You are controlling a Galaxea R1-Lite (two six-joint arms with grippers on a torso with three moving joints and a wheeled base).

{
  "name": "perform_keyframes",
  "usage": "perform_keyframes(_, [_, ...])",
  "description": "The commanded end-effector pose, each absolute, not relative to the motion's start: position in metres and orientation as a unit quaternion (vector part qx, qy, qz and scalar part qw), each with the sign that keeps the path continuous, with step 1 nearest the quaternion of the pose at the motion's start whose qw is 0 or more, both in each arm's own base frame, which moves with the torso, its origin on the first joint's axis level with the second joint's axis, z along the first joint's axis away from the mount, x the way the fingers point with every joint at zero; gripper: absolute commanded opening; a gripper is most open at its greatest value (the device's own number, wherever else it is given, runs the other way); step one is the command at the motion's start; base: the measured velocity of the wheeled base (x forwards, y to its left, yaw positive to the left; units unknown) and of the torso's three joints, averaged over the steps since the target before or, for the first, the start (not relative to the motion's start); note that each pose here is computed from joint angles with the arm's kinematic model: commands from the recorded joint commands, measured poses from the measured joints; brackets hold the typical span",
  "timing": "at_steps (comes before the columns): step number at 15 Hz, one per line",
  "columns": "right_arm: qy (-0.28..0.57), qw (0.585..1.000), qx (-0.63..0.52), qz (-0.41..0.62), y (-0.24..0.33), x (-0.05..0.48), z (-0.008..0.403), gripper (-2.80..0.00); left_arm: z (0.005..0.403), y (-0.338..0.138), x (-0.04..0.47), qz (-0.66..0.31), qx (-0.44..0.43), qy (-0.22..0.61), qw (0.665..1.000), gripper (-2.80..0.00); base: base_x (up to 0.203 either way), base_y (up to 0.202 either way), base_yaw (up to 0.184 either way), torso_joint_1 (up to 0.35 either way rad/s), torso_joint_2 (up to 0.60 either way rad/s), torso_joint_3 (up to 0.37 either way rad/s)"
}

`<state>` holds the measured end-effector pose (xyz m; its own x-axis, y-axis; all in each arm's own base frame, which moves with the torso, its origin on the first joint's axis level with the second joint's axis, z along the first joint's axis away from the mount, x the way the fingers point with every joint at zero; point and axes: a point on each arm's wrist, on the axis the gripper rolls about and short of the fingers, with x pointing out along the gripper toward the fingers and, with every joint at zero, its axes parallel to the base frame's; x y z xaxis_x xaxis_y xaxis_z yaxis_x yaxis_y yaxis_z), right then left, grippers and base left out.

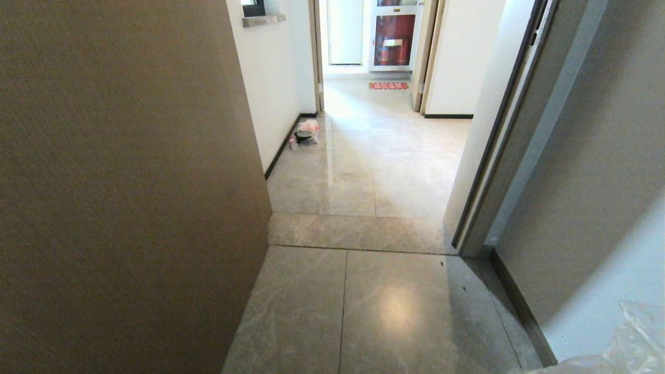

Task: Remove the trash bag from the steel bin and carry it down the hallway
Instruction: Put the trash bag at the door

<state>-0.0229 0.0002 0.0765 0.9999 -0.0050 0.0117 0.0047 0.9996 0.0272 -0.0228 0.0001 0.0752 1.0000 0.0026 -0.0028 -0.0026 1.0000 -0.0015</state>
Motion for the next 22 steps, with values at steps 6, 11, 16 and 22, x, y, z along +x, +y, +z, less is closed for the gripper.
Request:
perform_keyframes(6, [-0.005,1.0,0.014,-0.002,0.0002,-0.0228,0.0761,-2.8,0.0752,0.0001,-0.0228,0.002,-0.001,0.002,1.0,-2.8,0.192,0.0,0.001,0.0,0.0,0.002])
perform_keyframes(11, [-0.005,1.0,0.014,-0.003,0.0002,-0.0228,0.0761,-2.8,0.0752,0.0001,-0.0228,0.002,-0.001,0.002,1.0,-2.8,0.19,0.0,0.0,0.003,0.0,0.002])
perform_keyframes(16, [-0.005,1.0,0.014,-0.002,0.0002,-0.0228,0.0761,-2.8,0.0752,0.0,-0.0228,0.001,-0.001,0.002,1.0,-2.8,0.128,0.0,0.001,0.001,0.0,0.001])
perform_keyframes(22, [-0.005,1.0,0.014,-0.002,0.0002,-0.0228,0.0761,-2.8,0.0752,0.0001,-0.0228,0.002,-0.001,0.002,1.0,-2.8,0.0,0.0,0.0,0.0,0.0,0.0])
